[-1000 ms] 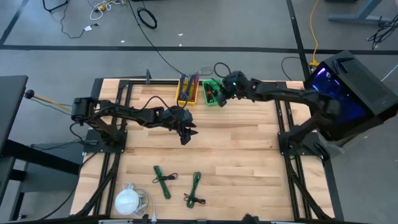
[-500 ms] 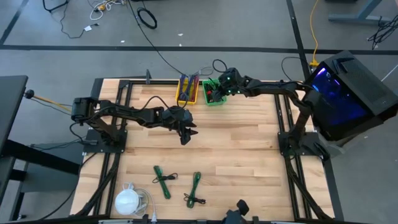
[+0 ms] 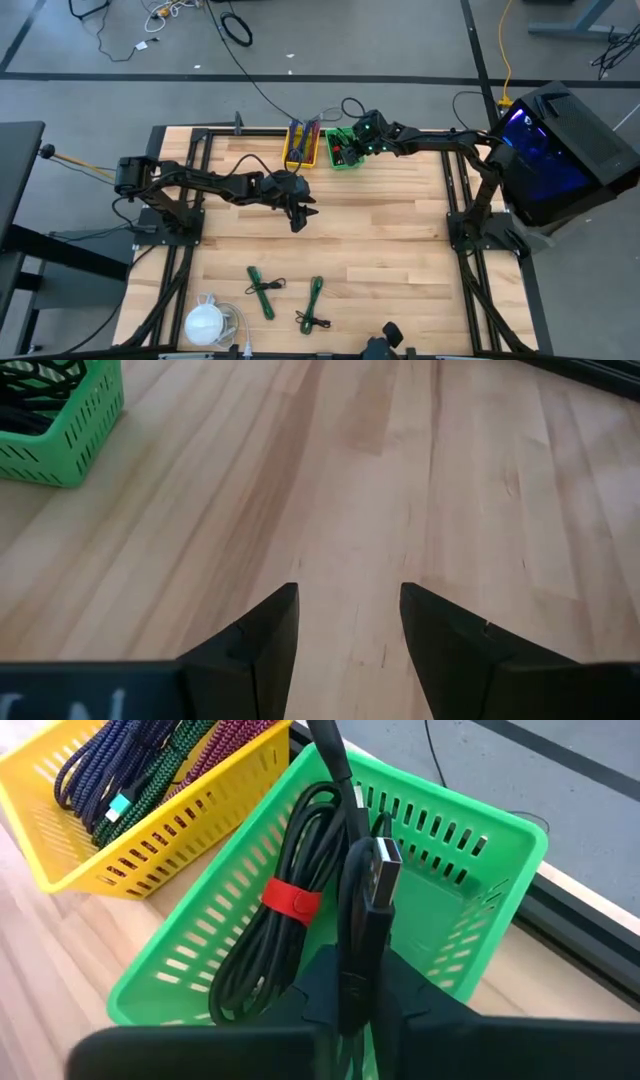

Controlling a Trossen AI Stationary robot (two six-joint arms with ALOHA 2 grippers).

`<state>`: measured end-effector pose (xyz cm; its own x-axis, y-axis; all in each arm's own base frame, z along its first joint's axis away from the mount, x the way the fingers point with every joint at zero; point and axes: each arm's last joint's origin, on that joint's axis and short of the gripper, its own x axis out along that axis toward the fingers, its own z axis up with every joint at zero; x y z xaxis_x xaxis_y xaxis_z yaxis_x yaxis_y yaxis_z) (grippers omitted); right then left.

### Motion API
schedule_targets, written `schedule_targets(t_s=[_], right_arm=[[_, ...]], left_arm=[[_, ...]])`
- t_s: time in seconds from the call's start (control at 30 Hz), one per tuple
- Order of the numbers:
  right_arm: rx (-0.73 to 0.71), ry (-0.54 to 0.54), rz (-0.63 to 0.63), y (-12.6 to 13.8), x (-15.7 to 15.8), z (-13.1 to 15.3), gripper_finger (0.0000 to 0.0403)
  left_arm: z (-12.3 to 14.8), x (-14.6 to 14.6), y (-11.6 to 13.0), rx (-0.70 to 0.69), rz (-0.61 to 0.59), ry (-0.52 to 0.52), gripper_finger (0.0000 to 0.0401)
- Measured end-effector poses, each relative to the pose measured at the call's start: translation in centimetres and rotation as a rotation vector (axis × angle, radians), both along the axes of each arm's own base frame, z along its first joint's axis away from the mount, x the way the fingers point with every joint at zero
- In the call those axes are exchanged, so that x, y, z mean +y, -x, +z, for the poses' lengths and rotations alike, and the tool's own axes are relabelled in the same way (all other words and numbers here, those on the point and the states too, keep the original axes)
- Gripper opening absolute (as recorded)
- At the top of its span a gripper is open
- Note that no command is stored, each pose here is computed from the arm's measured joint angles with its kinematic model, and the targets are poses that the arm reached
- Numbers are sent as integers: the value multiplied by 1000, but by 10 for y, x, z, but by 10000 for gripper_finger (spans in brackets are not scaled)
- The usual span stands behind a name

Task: Pick & Place USB Port
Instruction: Put the black usb cable into the green bin

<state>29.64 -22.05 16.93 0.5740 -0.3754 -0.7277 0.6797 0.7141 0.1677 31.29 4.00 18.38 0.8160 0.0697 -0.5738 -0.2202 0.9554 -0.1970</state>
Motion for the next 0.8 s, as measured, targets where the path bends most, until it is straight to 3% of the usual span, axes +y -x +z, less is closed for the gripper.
schedule_targets(t_s=[0.27,0.4,0.53,0.63,0.8], right_arm=[[-15,8,-10,-1,-1,1,145],[-29,22,-13,-2,-2,2,186],[-86,38,7,-5,-2,7,203],[-169,23,96,-13,6,17,206],[-219,-8,240,-24,33,30,207]], left_arm=[[0,0,0,0,2,3,181],[0,0,0,0,0,1,181],[0,0,0,7,-6,-20,181],[-3,0,2,40,-11,-22,181],[-16,-6,14,215,-117,23,181]])
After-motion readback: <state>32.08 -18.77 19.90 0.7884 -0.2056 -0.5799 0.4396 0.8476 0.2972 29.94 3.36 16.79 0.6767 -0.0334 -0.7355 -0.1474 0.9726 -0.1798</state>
